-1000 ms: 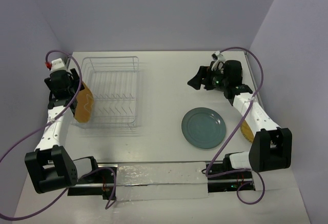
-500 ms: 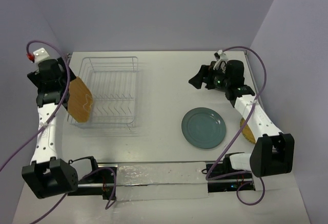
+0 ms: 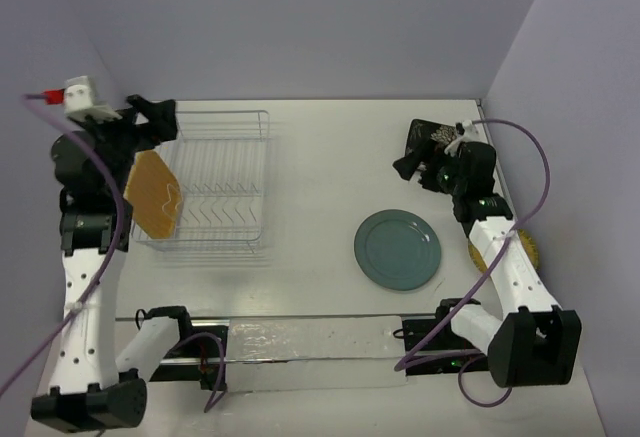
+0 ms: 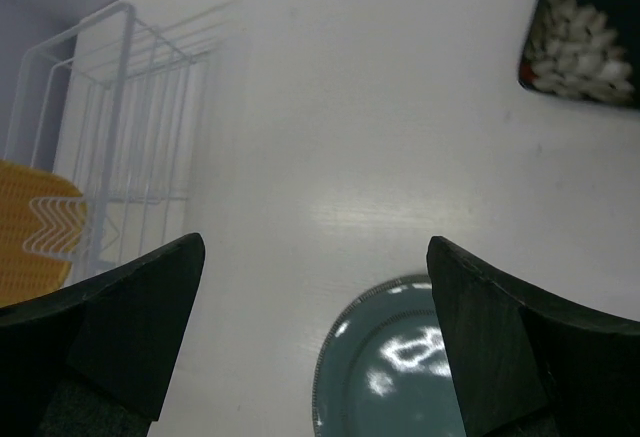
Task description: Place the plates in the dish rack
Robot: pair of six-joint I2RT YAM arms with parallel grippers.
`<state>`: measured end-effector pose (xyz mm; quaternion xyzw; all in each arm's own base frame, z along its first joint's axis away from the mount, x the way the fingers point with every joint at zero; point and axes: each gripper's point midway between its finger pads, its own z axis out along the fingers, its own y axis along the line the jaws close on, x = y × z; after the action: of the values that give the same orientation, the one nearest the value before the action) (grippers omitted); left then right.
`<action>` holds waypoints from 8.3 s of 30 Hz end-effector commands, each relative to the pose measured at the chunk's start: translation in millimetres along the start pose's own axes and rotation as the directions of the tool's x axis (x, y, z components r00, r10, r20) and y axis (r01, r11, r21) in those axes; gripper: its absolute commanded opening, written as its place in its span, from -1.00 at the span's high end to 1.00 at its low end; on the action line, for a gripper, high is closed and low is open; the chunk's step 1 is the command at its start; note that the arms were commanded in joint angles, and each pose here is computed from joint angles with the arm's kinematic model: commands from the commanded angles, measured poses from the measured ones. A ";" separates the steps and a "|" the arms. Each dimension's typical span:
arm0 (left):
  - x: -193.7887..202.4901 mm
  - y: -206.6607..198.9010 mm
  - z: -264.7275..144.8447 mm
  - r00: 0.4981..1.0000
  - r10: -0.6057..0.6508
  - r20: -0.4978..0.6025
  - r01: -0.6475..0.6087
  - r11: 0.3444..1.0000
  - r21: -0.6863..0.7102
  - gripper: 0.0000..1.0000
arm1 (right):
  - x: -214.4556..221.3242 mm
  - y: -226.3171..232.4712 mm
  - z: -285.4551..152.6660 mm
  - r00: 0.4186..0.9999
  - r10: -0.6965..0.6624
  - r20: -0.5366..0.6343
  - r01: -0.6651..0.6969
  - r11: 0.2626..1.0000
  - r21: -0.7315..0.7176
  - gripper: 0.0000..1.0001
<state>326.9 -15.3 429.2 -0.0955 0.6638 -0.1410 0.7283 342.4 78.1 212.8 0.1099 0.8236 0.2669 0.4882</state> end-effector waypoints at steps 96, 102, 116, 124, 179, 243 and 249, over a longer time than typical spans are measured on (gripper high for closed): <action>534.5 -263.5 -87.2 0.284 0.335 -0.898 0.389 0.816 0.427 0.99 | 120.0 -40.6 -43.6 0.883 0.399 -0.247 -0.414 0.910 -0.011 -0.57; 530.8 -265.2 -85.8 0.295 0.334 -0.895 0.393 0.812 0.432 0.99 | 116.7 -47.6 -40.2 0.899 0.384 -0.212 -0.384 0.922 0.044 0.31; 380.2 -301.9 -0.4 0.661 0.340 -0.669 0.273 0.722 0.636 -0.99 | 20.3 -2.1 -67.0 0.991 0.105 0.087 -0.095 0.989 -0.111 1.00; 273.6 -310.1 10.8 0.806 0.518 -0.288 0.016 0.466 0.885 -0.99 | 5.2 57.8 -88.5 0.991 -0.114 0.076 0.134 0.919 -0.370 1.00; 184.3 -296.0 -52.2 0.886 0.462 -0.041 -0.057 0.195 0.979 1.00 | -23.2 159.4 -51.7 0.587 -0.706 0.396 0.797 0.419 -0.434 -0.46; 107.6 80.8 -21.6 0.778 0.493 -0.391 -0.585 0.795 -0.162 1.00 | -139.4 15.8 12.6 0.868 -0.212 0.448 0.260 0.965 -0.046 -0.95; 116.6 93.7 -16.6 0.775 0.478 -0.414 -0.582 0.795 -0.173 1.00 | -135.3 12.1 17.8 0.885 -0.195 0.423 0.247 0.966 -0.073 -0.94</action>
<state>305.5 29.4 234.2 0.0408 0.8511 0.1524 0.5007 421.5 32.6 301.5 0.0504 0.7036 0.2190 0.6741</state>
